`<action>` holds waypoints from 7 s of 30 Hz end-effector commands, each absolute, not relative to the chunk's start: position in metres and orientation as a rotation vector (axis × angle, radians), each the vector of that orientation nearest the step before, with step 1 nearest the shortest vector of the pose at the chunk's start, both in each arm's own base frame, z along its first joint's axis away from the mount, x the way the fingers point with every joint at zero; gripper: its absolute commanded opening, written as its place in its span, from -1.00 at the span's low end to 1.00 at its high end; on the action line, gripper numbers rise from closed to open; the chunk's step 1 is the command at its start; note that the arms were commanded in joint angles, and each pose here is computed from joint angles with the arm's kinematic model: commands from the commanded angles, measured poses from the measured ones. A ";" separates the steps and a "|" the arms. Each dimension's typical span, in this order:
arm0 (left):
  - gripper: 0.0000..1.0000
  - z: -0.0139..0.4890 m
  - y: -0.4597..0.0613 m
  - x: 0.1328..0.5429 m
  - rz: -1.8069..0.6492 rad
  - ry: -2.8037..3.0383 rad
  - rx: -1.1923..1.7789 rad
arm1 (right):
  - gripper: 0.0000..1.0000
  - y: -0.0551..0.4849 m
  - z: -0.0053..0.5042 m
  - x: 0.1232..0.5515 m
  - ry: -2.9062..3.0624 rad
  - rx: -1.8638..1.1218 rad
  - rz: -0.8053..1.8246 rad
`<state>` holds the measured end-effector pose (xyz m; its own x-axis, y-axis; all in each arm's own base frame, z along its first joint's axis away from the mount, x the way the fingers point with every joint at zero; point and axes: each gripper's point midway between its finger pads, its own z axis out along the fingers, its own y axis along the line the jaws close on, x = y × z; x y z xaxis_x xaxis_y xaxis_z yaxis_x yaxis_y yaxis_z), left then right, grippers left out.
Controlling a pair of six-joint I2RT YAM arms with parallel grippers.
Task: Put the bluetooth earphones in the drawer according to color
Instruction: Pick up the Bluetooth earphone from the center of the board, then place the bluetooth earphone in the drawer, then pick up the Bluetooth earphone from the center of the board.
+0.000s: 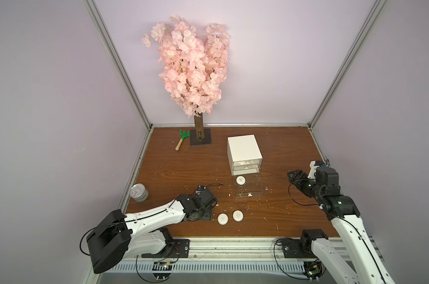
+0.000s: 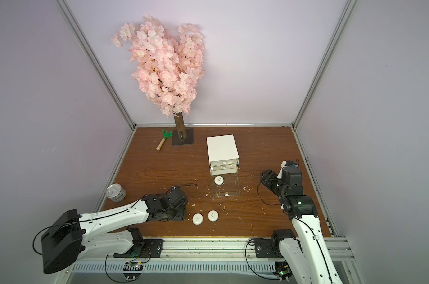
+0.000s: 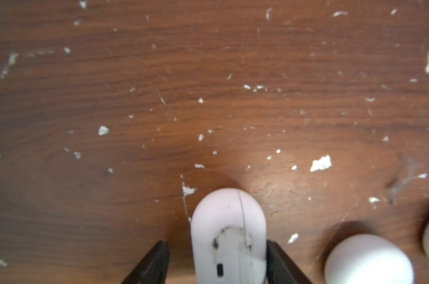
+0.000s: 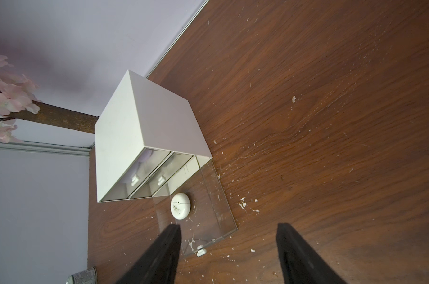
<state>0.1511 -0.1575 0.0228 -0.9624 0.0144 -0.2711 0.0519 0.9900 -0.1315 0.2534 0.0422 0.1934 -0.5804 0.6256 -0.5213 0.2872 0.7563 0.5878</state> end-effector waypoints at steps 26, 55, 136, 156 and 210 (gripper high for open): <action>-0.40 0.114 -0.247 0.196 -0.340 2.607 0.623 | 0.35 0.043 0.194 0.258 2.180 0.659 0.593; -0.37 0.090 -0.420 0.301 -0.218 2.464 0.850 | 0.36 0.038 0.196 0.254 2.164 0.670 0.581; 0.42 0.070 -0.242 0.139 -0.462 2.751 0.569 | 0.39 0.041 0.200 0.254 2.172 0.668 0.608; 0.43 0.043 -0.250 0.124 -0.417 2.811 0.636 | 0.39 0.040 0.201 0.255 2.170 0.676 0.609; -0.15 0.041 -0.235 0.132 -0.049 2.790 0.748 | 0.37 0.041 0.203 0.256 2.173 0.662 0.603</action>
